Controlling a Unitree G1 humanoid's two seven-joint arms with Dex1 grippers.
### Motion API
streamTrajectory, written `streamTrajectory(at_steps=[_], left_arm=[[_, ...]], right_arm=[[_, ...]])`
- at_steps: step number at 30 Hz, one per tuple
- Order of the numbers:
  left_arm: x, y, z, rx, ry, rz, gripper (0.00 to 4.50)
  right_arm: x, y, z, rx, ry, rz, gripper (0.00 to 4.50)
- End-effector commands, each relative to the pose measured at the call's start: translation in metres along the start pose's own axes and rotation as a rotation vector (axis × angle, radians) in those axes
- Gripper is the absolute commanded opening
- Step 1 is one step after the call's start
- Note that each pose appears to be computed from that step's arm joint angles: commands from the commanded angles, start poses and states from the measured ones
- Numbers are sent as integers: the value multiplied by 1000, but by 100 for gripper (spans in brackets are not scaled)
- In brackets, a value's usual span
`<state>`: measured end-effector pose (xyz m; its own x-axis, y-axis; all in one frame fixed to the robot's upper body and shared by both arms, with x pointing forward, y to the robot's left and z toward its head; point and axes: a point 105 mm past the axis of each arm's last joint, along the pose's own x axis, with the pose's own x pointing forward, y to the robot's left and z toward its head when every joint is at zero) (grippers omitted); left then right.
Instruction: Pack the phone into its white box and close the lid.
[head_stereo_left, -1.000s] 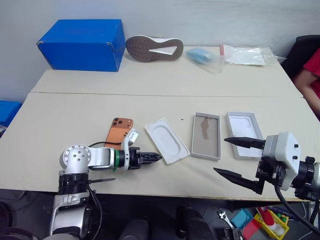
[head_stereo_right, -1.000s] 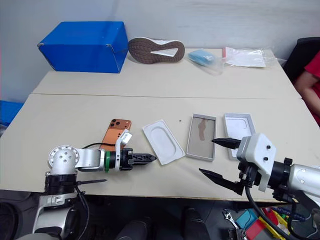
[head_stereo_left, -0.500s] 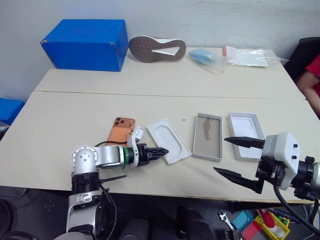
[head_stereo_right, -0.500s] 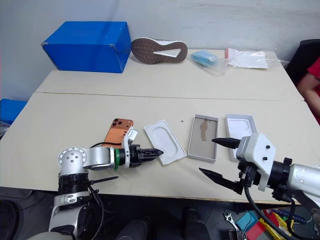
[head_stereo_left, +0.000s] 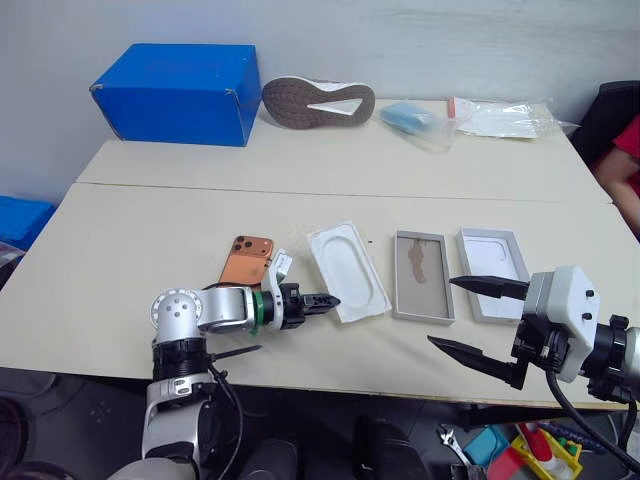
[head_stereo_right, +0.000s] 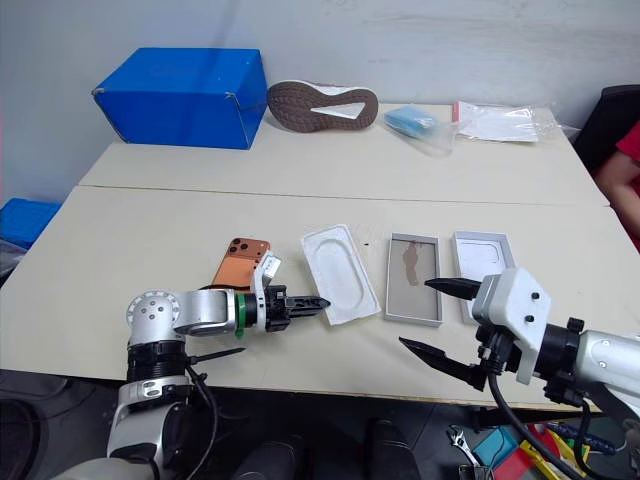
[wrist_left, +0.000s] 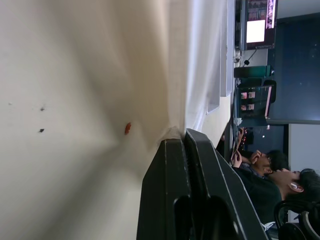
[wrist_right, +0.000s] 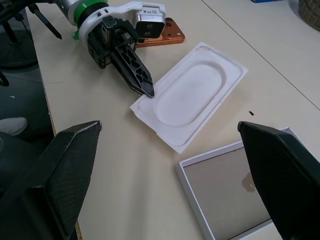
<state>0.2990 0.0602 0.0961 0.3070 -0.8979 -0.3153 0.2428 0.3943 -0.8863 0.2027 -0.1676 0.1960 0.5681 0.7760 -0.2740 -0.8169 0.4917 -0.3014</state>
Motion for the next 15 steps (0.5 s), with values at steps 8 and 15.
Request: streamTrajectory(at_steps=[8,15], left_arm=[[-62,-13,14,95,72,-85,1],[-106,-23,21,165,122,-118,1]], right_arm=[[13,-2,-17,-47,75,67,450],[42,-26,-48,-38,187,109,450]])
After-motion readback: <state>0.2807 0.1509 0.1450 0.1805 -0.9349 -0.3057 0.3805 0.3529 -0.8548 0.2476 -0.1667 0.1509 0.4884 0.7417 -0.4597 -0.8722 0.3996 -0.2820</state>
